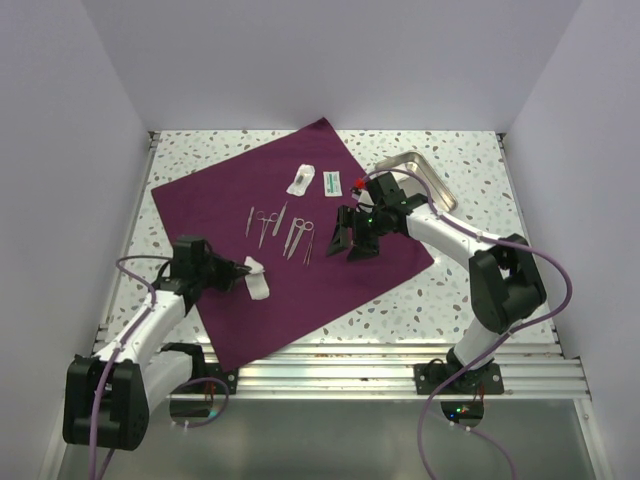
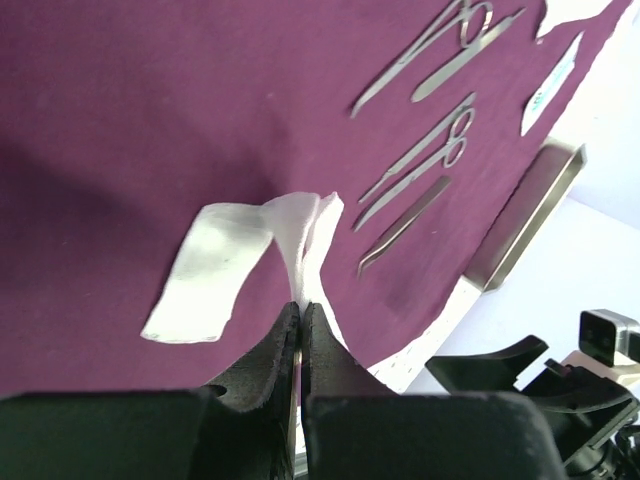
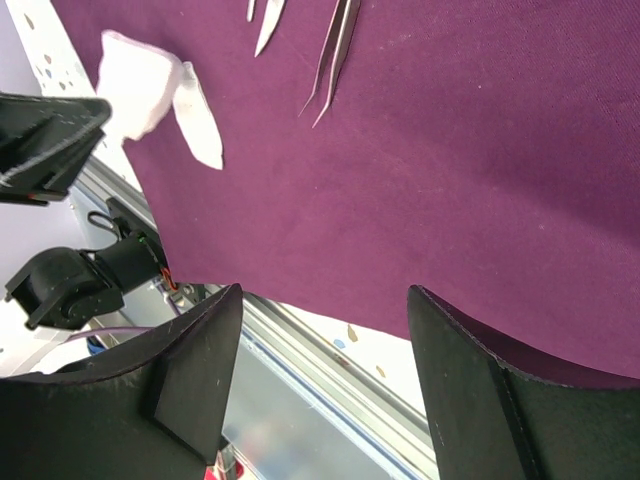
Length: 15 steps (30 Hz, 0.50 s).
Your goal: Prepare the surgical pack
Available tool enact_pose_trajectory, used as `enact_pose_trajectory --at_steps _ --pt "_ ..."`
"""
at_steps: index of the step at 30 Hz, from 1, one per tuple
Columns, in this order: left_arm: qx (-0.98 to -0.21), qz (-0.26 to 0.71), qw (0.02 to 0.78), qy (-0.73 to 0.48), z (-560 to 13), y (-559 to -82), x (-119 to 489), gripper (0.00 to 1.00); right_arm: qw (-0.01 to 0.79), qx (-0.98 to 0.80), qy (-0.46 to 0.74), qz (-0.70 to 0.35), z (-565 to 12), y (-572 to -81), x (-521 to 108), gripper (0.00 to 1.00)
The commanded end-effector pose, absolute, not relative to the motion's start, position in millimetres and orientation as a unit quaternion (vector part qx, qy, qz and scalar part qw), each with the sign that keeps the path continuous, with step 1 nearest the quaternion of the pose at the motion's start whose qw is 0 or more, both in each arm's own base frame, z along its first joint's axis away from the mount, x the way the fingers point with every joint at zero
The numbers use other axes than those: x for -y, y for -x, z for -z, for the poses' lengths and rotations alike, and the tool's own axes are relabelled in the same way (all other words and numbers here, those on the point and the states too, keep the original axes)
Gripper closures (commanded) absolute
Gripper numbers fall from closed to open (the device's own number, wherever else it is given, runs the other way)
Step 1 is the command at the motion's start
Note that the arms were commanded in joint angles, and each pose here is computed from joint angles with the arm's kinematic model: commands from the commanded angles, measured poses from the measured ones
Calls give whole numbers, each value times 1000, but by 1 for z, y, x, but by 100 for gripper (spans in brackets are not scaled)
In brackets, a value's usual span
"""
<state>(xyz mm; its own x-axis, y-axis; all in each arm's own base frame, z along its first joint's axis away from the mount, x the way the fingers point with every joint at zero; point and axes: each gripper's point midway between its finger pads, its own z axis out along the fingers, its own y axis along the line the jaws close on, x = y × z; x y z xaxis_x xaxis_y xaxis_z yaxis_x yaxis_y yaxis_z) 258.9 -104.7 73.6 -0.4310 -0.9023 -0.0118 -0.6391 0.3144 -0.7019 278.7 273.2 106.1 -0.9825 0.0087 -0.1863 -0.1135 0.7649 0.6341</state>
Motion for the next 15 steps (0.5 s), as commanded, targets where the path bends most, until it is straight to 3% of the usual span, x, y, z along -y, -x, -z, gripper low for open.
enact_pose_trajectory --at_steps 1,15 --pt "-778 333 209 490 -76 -259 110 100 91 -932 39 -349 -107 -281 -278 29" --pt "-786 319 186 495 -60 -241 111 100 90 -932 42 -348 -106 -280 -279 29"
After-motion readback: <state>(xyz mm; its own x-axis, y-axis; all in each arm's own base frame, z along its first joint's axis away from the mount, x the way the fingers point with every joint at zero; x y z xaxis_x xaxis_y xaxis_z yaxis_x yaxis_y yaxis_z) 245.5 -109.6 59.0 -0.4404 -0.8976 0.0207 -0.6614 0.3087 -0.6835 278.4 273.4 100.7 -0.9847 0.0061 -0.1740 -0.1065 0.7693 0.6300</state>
